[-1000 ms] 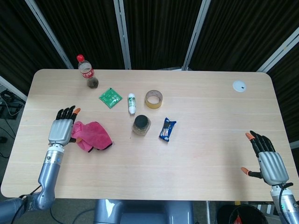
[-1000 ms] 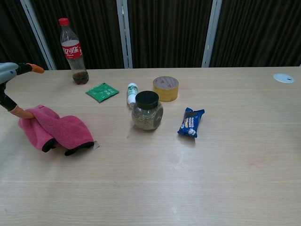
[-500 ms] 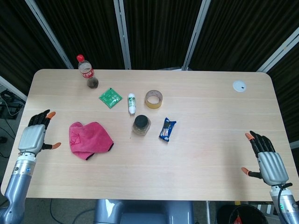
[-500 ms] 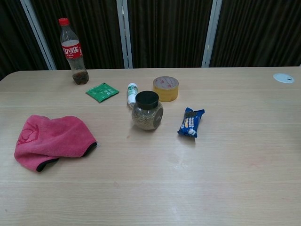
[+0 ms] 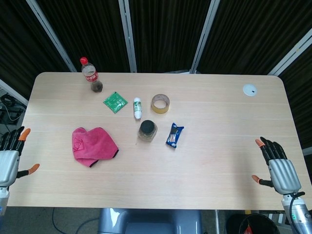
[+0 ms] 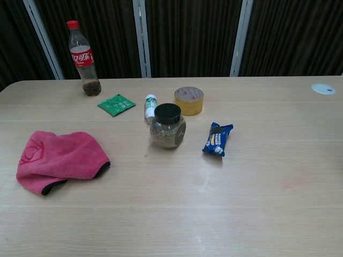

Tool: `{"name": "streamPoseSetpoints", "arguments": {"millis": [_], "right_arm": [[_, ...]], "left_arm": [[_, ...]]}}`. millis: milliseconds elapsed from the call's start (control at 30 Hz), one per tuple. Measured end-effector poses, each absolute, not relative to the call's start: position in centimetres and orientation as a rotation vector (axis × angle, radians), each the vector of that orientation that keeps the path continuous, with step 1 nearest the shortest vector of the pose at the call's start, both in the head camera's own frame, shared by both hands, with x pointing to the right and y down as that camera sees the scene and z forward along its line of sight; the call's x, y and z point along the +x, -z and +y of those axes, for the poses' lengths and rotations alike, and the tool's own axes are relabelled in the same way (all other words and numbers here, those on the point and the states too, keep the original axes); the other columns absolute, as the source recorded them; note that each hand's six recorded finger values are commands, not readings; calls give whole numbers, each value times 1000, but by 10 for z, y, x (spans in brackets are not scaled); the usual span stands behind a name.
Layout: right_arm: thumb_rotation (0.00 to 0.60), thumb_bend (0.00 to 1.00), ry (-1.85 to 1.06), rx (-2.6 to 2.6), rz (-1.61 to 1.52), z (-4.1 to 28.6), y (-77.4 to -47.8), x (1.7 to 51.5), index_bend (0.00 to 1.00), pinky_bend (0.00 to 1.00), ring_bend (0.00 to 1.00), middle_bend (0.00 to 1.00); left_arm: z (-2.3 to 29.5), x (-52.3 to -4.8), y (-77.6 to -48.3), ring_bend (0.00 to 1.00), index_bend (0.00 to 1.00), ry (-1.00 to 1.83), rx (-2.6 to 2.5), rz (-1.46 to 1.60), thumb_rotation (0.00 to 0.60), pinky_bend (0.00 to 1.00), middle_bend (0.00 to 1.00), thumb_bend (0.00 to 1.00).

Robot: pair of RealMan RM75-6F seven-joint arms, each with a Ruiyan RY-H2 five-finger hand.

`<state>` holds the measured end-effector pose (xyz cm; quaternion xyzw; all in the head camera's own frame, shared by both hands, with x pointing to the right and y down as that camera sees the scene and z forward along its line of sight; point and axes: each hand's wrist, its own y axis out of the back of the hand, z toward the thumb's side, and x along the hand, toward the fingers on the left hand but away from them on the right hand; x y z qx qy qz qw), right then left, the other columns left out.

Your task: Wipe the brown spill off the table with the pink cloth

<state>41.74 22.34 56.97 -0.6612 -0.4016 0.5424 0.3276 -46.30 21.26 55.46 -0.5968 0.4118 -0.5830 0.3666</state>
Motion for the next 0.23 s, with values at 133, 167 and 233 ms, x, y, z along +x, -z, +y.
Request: {"name": "streamPoseSetpoints", "arguments": {"millis": [133,167,233], "right_arm": [[600,1,-1418,-1730,-1046,224,-570,417,0,0,0,0],[600,1,-1418,-1731,-1046,224,-570,416,0,0,0,0],[600,1,-1415,-1728,-1045,224,-569,416,0,0,0,0]], "left_arm": [[229,-474,-550,0,0,1508,-1539,1058,600,0,0,0],[231,-475,-550,0,0,1509,-1542,1064,600,0,0,0],[231,-476,-549,0,0,1502,-1539,1060,600,0,0,0]]}}
